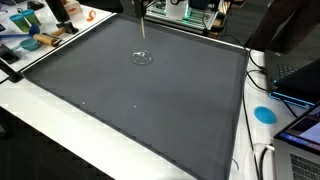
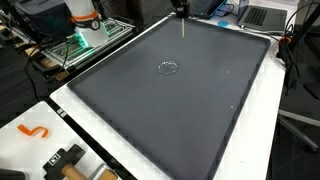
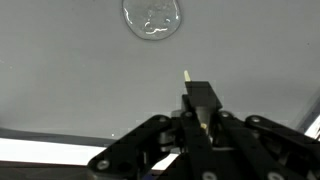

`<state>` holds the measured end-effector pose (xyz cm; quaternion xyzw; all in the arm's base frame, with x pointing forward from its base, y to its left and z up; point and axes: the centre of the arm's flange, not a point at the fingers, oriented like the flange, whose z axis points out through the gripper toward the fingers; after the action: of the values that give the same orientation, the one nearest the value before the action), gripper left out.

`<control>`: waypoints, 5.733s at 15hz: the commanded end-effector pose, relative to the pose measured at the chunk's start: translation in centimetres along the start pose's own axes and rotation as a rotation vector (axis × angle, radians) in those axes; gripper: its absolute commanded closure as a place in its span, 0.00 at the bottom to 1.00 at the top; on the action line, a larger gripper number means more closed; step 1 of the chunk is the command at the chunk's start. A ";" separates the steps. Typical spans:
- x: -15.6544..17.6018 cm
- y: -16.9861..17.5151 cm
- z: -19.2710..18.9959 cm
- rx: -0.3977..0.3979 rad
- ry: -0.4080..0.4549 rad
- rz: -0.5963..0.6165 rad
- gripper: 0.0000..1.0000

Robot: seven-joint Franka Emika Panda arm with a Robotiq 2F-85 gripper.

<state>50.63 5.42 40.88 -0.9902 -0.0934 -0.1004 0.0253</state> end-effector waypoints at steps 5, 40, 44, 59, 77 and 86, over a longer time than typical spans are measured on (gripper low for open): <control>2.3 -2.2 -0.7 -0.062 -0.108 0.008 0.97; -4.3 0.4 15.0 -0.181 -0.207 -0.037 0.97; -4.3 0.4 15.2 -0.184 -0.218 -0.029 0.97; 0.7 -0.5 8.9 -0.216 -0.214 -0.088 0.97; 11.1 -3.1 10.9 -0.211 -0.306 -0.260 0.97; 12.0 -3.2 9.6 -0.222 -0.302 -0.242 0.97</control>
<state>63.34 11.39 33.34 -0.9744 -0.1994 0.0350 -0.0973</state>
